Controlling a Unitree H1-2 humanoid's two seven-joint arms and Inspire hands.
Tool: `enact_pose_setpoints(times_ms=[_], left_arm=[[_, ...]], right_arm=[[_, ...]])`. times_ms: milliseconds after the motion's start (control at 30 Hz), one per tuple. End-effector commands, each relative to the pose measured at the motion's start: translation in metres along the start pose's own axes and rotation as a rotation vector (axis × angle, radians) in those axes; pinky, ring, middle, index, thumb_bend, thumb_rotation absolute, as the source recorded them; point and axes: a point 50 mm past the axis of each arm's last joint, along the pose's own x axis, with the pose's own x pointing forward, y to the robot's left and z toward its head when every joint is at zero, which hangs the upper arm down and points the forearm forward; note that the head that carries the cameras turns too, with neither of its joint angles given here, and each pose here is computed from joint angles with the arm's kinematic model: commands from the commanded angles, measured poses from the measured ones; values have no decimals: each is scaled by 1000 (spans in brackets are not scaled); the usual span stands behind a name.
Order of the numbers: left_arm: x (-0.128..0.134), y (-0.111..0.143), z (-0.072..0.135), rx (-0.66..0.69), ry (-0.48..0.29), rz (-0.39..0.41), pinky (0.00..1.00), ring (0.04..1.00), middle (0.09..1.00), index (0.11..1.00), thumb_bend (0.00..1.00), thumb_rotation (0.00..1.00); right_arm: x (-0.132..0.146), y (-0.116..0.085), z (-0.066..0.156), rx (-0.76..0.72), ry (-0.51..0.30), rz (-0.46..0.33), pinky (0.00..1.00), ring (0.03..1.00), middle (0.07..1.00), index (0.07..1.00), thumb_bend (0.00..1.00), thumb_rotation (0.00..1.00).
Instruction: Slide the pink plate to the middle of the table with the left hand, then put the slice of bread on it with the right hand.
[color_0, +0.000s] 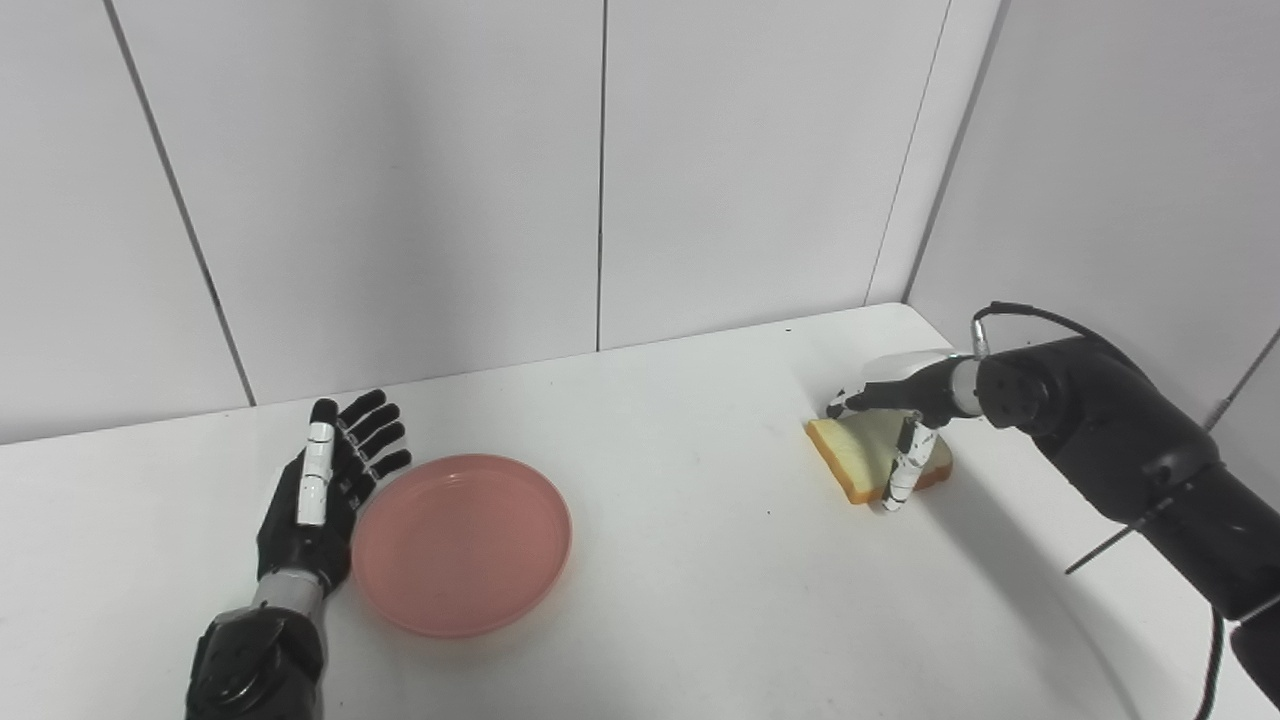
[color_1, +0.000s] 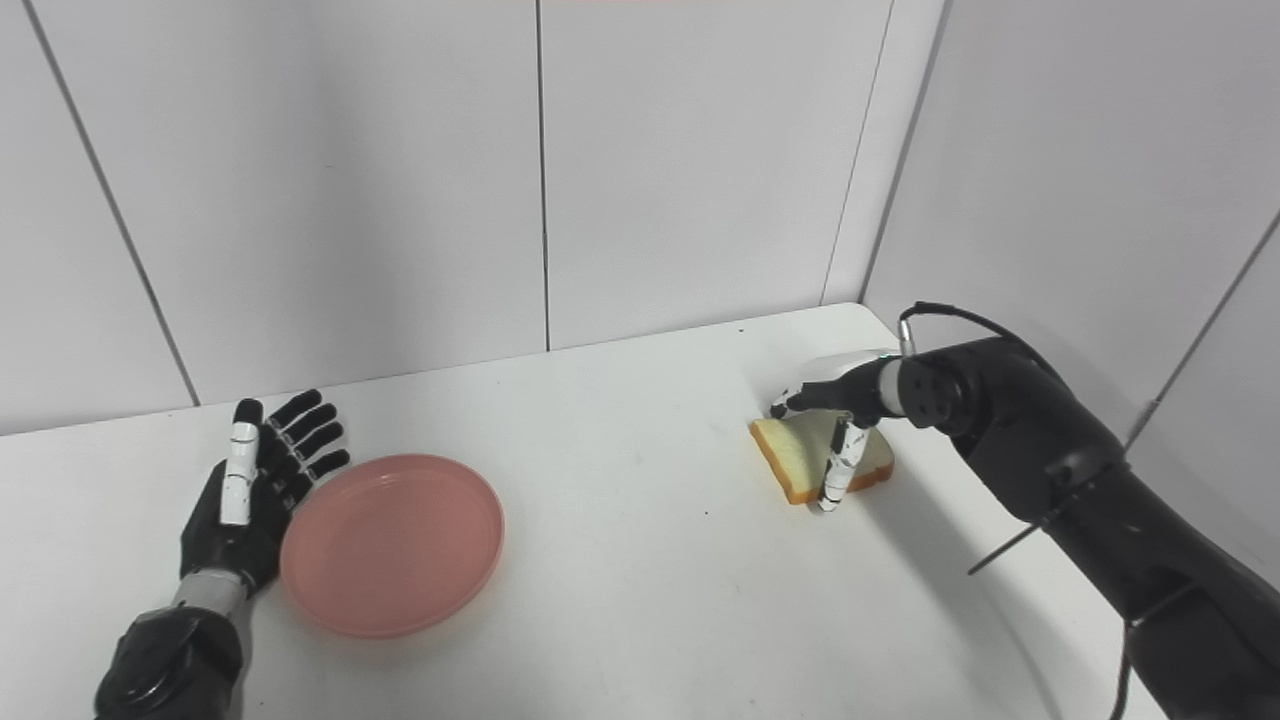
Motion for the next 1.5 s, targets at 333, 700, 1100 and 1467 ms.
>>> enact_pose_setpoints(times_ms=[333, 700, 1100, 1467], left_arm=[[-8, 4, -16, -15, 84, 24, 732, 818, 794, 731, 814, 855], [-8, 4, -16, -14, 85, 20, 734, 819, 794, 730, 827, 855], [-8, 3, -15, -18, 86, 18, 740, 820, 795, 737, 822, 855], [-8, 3, -15, -14, 92, 22, 735, 819, 793, 734, 824, 857]], right_arm=[[-7, -10, -7, -69, 6, -130, 1000, 1000, 1000, 915, 1000, 341], [-6, -8, -10, -105, 27, -130, 1000, 1000, 1000, 907, 1000, 322], [-3, -4, -16, -86, 86, -116, 911, 924, 911, 840, 993, 240], [3, 1, -19, -45, 111, -64, 573, 624, 675, 796, 904, 186]])
